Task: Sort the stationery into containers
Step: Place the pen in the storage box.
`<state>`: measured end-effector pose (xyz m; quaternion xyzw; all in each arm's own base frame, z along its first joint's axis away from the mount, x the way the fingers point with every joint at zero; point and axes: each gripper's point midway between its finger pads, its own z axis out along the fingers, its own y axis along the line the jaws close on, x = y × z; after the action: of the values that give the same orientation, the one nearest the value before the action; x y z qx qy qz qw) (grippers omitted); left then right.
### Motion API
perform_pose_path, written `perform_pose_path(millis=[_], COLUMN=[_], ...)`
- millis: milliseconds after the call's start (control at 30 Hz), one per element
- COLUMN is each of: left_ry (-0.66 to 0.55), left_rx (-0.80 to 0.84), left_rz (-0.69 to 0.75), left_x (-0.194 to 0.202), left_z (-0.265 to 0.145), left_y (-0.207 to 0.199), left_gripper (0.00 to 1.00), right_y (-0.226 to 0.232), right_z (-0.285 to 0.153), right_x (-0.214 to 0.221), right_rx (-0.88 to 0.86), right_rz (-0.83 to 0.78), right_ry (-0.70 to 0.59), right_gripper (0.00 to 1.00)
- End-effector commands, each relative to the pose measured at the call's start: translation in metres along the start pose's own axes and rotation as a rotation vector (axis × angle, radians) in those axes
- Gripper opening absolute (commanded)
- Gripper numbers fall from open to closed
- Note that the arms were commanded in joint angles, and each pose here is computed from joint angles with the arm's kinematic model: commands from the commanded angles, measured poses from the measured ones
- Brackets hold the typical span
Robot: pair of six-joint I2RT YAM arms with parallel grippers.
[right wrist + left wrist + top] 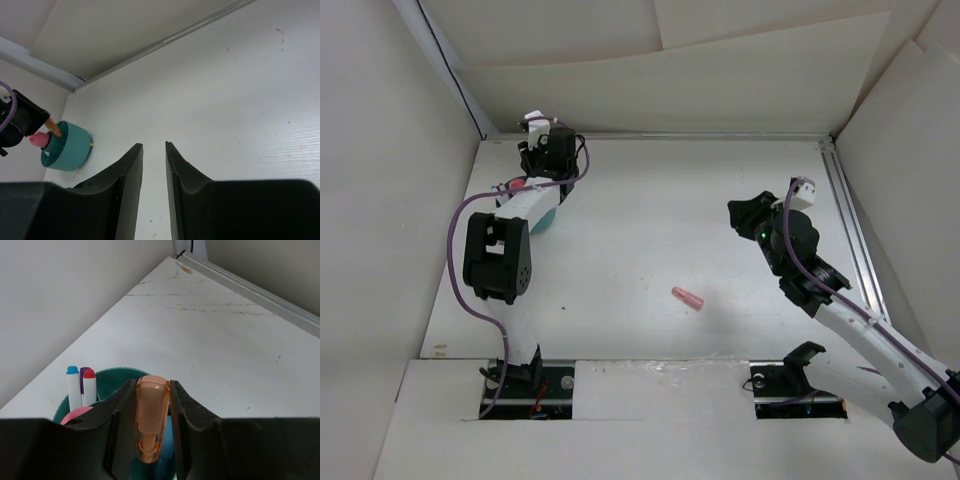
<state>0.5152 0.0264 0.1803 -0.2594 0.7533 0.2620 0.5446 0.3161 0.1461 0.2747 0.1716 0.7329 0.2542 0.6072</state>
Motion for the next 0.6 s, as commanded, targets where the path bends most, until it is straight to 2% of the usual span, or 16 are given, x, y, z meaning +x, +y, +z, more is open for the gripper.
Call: perform_pose_path(millis=[0, 233, 567], left_ry=[-0.041, -0.027, -0.017], left_rx=[-0.018, -0.013, -0.016], left_rz=[-0.005, 0.010, 0.016], left_x=[-0.009, 0.002, 0.010], left_z=[-0.004, -0.004, -0.003], left_y=[-0.001, -0.007, -0.007], left_gripper=[0.08, 0.21, 0.21], right_y=[0.019, 0.019, 0.019], right_z=[-0.005, -0.005, -0.005], right_x=[-0.027, -0.027, -0.027], right_rx=[-0.052, -0.052, -0.052], right_rz=[0.017, 0.017, 0.017], right_ry=[-0.058, -0.058, -0.058], right_gripper=[0.31, 0.31, 0.31])
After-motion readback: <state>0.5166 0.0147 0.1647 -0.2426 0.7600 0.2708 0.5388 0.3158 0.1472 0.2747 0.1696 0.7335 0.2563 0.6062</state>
